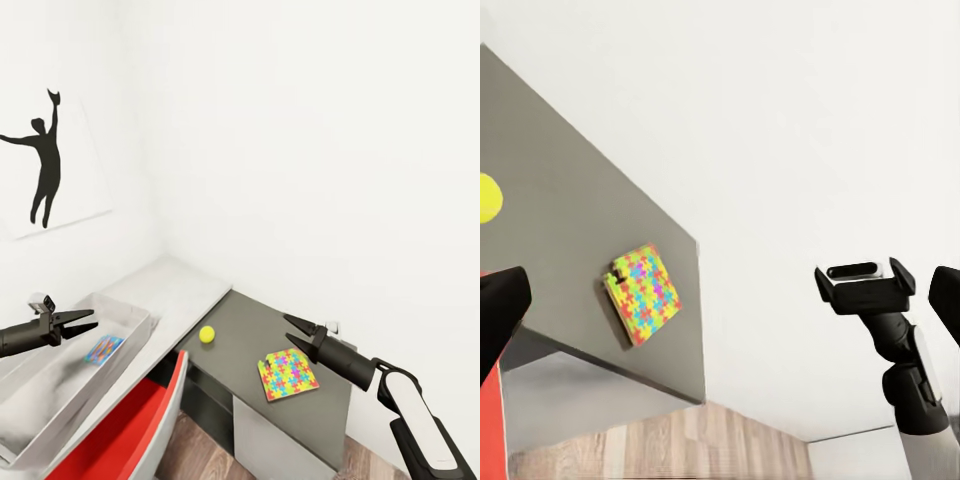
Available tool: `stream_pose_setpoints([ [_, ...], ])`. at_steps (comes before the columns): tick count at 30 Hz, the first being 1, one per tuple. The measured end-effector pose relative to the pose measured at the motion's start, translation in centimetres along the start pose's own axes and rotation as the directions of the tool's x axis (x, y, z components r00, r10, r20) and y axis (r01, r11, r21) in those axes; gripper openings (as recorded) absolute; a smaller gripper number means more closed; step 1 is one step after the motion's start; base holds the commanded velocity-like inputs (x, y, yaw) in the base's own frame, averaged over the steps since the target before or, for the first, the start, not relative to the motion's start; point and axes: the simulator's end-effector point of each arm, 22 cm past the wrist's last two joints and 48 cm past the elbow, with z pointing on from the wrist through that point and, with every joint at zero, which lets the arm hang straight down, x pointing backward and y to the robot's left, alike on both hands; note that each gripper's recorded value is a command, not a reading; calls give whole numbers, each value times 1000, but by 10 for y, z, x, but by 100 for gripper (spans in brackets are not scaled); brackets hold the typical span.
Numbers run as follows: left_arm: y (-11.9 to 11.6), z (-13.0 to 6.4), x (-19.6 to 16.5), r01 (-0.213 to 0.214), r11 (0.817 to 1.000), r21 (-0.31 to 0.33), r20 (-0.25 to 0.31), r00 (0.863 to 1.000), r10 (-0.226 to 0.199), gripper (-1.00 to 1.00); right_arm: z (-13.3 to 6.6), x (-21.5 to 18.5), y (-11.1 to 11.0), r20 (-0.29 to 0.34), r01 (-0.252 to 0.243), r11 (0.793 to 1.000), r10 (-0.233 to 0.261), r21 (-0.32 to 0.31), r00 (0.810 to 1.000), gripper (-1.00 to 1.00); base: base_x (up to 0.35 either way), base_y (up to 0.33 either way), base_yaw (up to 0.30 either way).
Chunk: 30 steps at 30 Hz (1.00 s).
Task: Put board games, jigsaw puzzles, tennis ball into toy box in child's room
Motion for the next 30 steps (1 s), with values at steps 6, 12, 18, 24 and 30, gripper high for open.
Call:
stream_pose_setpoints([
  [6,0,0,0,0,1000,-1,0,1000,0,100,0,0,-1,1,-2,1000,2,2,1000,100,0,0,-281],
  [12,0,0,0,0,1000,-1,0,1000,0,100,0,0,-1,1,-2,1000,2,2,1000,100,0,0,-281],
  [18,0,0,0,-1,1000,-1,-1,1000,1,100,0,0,-4,1,-7,1000,7,8,1000,100,0,0,-281],
  [24,0,0,0,0,1000,-2,-2,1000,0,100,0,1,-9,1,-17,1000,17,15,1000,100,0,0,-281],
  [30,0,0,0,0,1000,-1,-1,1000,0,100,0,1,-10,1,-19,1000,19,17,1000,100,0,0,-281],
])
